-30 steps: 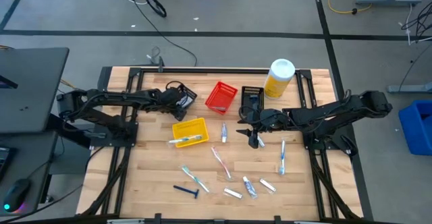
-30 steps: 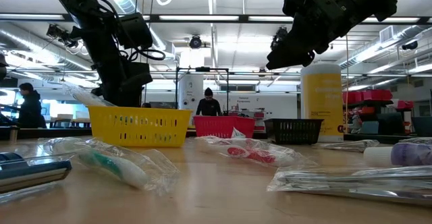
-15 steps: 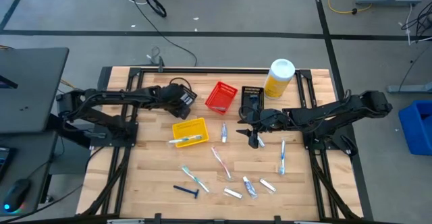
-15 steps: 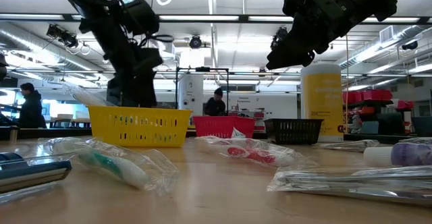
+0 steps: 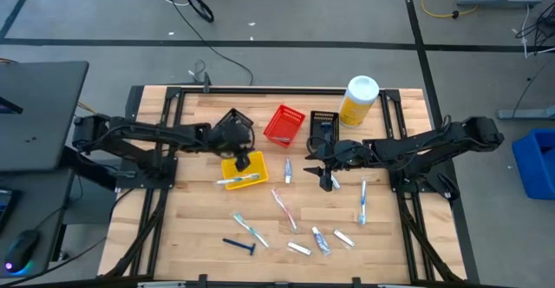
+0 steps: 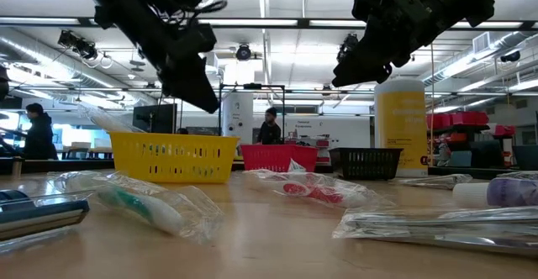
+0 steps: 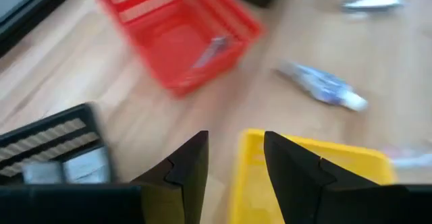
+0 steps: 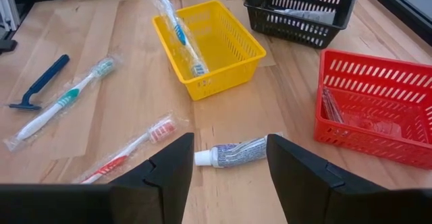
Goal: Pick & Place Travel size toiletries
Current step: Put the green toothbrush into the yellow bin
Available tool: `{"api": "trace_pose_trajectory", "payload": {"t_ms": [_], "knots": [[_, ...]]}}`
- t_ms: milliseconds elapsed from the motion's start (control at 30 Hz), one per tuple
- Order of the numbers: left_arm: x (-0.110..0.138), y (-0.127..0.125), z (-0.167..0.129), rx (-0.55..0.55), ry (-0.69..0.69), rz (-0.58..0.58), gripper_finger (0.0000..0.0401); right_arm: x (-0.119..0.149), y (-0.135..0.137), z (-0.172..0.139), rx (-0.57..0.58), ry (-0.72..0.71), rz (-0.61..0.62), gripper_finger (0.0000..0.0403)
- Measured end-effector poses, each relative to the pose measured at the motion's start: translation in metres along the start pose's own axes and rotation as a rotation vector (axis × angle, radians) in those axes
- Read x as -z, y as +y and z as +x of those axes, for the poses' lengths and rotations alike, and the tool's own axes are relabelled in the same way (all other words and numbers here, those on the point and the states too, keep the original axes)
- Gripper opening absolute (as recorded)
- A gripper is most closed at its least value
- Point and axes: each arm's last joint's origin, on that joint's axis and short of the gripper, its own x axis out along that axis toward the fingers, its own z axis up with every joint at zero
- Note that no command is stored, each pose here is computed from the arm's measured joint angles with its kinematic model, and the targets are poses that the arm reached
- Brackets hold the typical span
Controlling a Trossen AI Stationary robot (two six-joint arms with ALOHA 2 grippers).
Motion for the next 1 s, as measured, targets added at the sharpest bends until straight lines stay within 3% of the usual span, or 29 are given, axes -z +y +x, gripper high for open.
{"api": "trace_pose_trajectory", "payload": {"t_ms": [233,700,1000], "knots": [[0.006,-0.036,-0.009,0.122,-0.038,0.082,0.0151,0.0,0.0,0.0,0.0,0.0,0.001,0.0195],[0.021,-0.088,-0.031,0.307,-0.088,0.13,0.0151,0.0,0.0,0.0,-0.003,0.001,0.089,0.0196],[0.047,-0.13,-0.043,0.447,-0.062,0.197,0.0151,0.003,0.012,0.0,-0.105,0.033,0.136,0.019]]}}
